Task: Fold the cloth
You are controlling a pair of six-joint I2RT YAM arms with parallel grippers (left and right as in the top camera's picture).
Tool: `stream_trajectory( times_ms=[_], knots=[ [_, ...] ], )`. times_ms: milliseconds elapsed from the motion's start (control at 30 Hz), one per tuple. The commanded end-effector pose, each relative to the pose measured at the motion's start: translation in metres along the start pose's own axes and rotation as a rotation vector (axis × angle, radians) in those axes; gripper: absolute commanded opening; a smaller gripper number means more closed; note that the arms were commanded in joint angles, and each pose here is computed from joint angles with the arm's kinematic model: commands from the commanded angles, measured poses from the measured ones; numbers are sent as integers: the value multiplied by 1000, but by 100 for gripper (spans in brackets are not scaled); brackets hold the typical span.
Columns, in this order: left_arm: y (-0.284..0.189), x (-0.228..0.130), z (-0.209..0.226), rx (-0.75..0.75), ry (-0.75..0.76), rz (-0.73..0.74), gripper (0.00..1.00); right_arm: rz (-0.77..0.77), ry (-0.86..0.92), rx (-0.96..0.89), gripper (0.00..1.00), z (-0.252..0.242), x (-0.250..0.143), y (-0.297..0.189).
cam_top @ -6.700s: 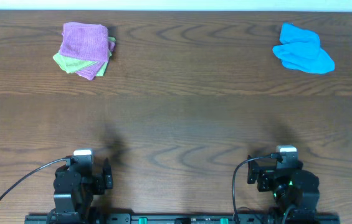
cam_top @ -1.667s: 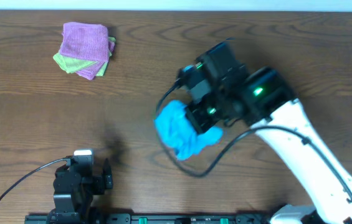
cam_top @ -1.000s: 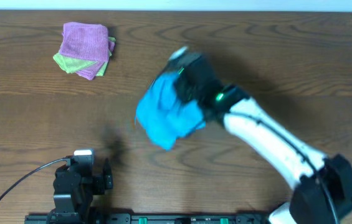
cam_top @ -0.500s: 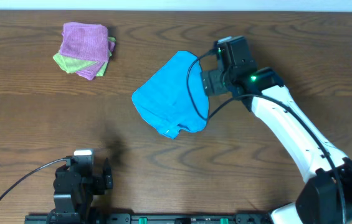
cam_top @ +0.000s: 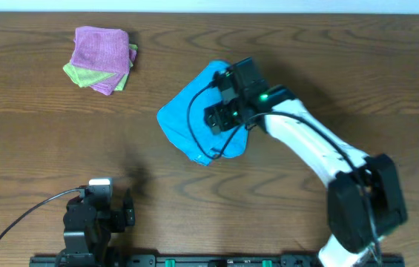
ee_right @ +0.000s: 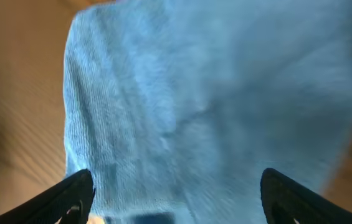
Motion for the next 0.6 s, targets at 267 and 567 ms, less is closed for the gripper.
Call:
stream_trajectory(
  times_ms=[267,567],
  knots=[
    [2,-10,-3,-33,24,49,95,117,-15,-22,82,13,-24,58],
    [2,-11,-6,-58,17,50,96,76,-23,-97,75,5,-18,63]
  ],
)
Point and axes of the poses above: each gripper's point midway between its finger pads, its own y axis out along the fingers, its own z axis along the line the jaws close on, x = y × z, the point moved 7 cm from there along -y, back along the fingers, and after that the axes turned 2 degrees about -y, right-handed, at the moved point
